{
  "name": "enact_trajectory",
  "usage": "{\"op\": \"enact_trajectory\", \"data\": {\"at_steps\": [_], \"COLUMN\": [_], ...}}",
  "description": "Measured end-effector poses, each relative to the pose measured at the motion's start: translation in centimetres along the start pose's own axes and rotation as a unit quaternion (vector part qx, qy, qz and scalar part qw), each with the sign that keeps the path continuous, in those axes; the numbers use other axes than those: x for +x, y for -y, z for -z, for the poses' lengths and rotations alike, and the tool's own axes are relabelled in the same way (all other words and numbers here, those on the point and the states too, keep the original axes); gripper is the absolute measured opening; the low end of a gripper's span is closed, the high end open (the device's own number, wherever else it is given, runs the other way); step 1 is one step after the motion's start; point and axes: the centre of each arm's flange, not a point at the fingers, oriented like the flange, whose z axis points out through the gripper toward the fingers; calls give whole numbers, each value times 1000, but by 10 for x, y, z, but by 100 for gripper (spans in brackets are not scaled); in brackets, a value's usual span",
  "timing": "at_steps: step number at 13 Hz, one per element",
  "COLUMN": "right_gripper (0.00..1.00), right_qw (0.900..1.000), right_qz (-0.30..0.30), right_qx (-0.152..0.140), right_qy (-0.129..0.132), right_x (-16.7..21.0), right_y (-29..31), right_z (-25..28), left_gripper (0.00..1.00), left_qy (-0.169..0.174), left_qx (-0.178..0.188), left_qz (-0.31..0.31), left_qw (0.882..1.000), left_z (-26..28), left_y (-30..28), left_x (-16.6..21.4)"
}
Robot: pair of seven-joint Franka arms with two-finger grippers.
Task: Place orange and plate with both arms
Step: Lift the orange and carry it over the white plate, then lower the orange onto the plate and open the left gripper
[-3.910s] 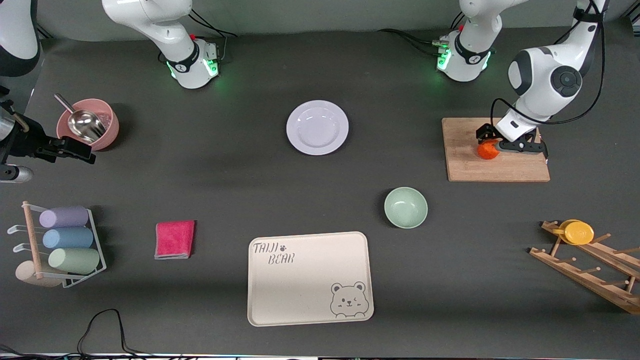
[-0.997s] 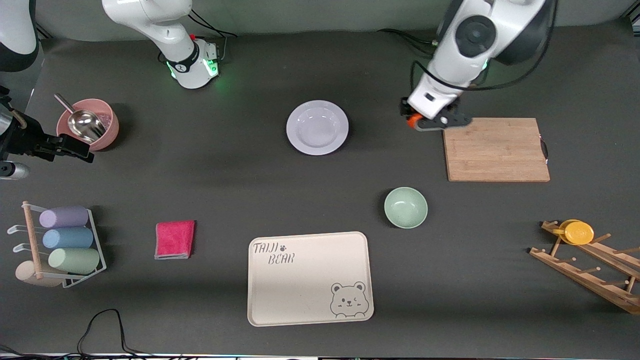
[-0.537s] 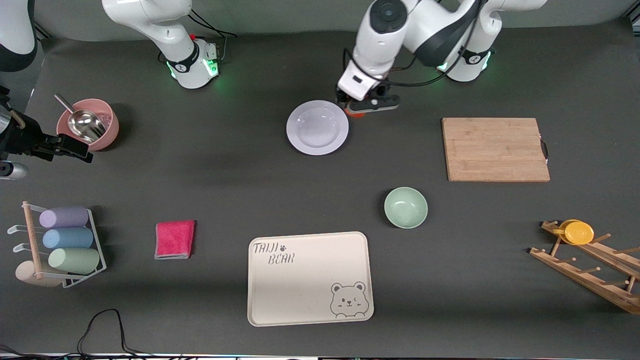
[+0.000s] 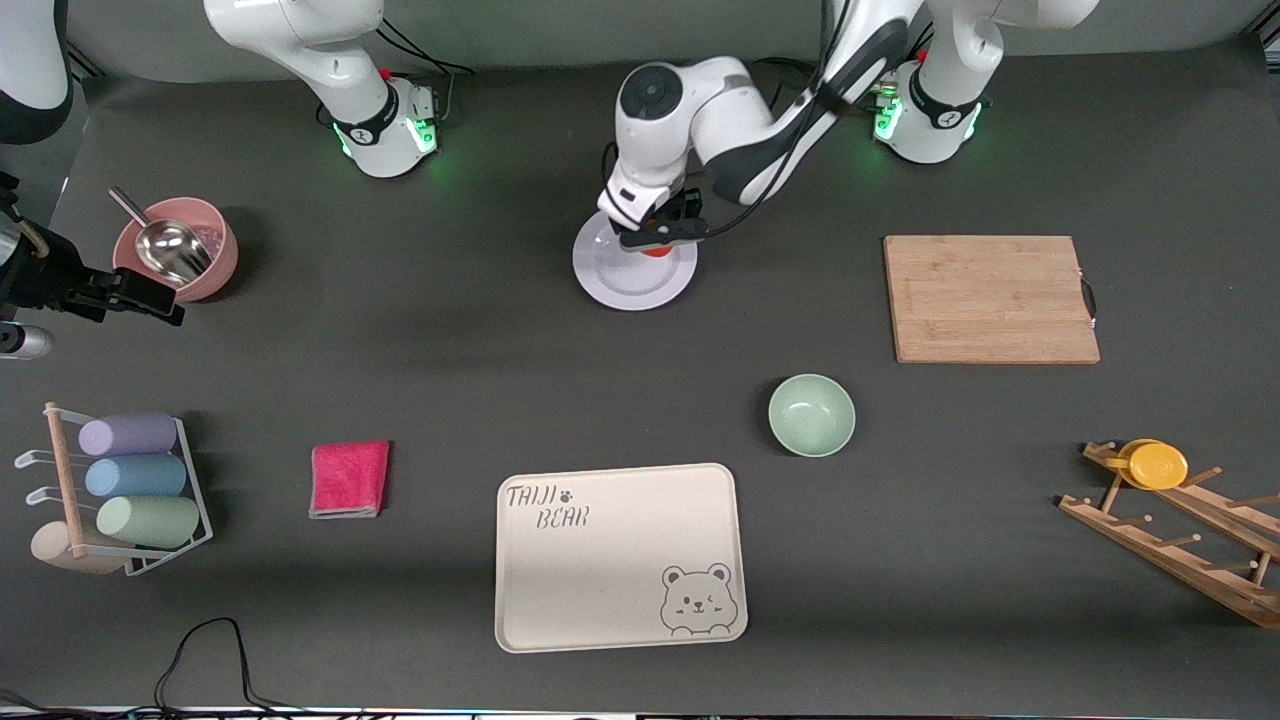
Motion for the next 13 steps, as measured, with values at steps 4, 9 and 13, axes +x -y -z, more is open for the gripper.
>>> {"op": "enact_trajectory", "data": {"at_steps": [4,9,13], "right_gripper": [100,100,100], "right_qw": [1000,1000,1000], "right_qz": [0,0,0], "right_qx": [0,0,0], "right_qy": [0,0,0], "right_x": [0,0,0], "right_y": [0,0,0], "right_z": [0,0,0], "left_gripper": [71,71,99], "left_qy": [12,9,4], "left_qx": [0,4,7], "left_qz": [-16,-32,-38], "left_qw": [1000,999,999], "left_z": [-41,-58,-60], "left_y": [-12,-16,-18], "left_x": [-3,-14,-18]}}
